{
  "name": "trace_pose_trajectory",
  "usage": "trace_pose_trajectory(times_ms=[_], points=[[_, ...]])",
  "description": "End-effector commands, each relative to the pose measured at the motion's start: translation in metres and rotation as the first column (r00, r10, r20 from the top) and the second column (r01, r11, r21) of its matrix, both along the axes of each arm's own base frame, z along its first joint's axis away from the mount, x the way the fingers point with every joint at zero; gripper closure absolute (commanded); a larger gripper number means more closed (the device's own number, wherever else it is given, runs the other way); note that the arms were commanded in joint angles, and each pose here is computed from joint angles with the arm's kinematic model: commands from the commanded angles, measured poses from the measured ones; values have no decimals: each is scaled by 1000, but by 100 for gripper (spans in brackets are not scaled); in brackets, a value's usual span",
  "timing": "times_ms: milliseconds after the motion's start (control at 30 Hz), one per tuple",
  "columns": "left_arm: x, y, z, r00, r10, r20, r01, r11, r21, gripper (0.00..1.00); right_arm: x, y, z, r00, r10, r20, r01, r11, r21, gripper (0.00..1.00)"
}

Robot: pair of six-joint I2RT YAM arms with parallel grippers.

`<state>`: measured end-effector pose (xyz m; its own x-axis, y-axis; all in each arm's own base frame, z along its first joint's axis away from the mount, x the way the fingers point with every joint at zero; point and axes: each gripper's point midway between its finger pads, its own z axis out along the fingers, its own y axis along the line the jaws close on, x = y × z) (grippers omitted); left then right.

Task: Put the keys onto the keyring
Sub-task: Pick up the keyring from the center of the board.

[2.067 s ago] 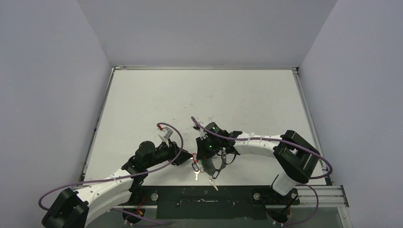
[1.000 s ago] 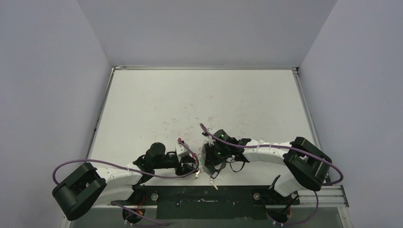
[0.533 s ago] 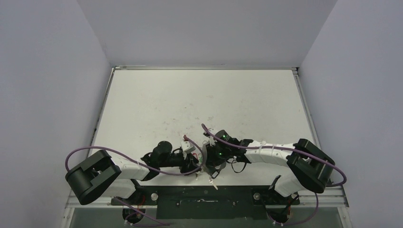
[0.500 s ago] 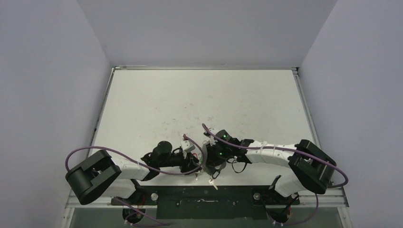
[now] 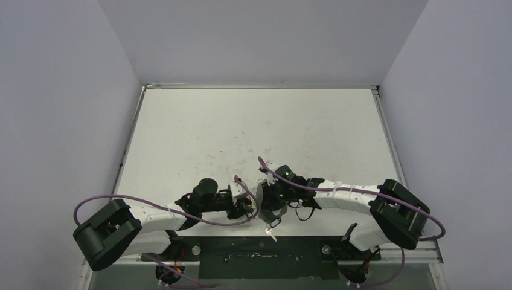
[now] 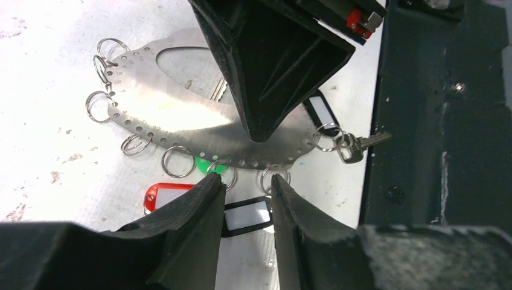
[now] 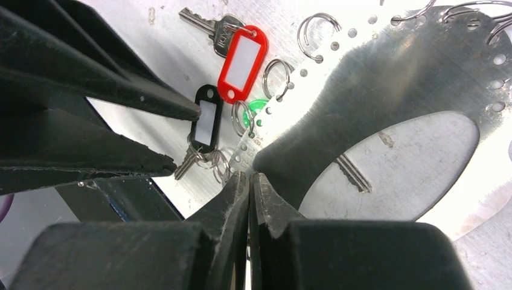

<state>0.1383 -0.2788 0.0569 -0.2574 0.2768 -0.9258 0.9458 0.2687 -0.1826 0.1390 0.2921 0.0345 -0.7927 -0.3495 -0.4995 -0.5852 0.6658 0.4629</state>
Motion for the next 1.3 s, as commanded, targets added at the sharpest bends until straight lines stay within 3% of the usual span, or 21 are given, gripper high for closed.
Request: trace_pose_trajectory(times_ms=[0,100,267,733,1267], points=[[10,0,4,993,-31,116,27,999,33,70,4,12,-4,1000,16,12,-16,1000,9,100],[9,-1,0,989,-59,138,54,998,41,77,6,16,-11,1000,16,9,-16,1000,4,100],[7,-3,-5,980,-108,168,101,994,49,78,6,13,-23,1000,7,-1,-7,999,-37,100],[27,-4,-24,977,-68,200,47,993,110,67,3,11,-26,1000,17,6,-16,998,-55,100],[33,-6,-35,984,-48,172,26,992,126,65,1,6,-26,1000,12,-1,-12,997,-71,100]])
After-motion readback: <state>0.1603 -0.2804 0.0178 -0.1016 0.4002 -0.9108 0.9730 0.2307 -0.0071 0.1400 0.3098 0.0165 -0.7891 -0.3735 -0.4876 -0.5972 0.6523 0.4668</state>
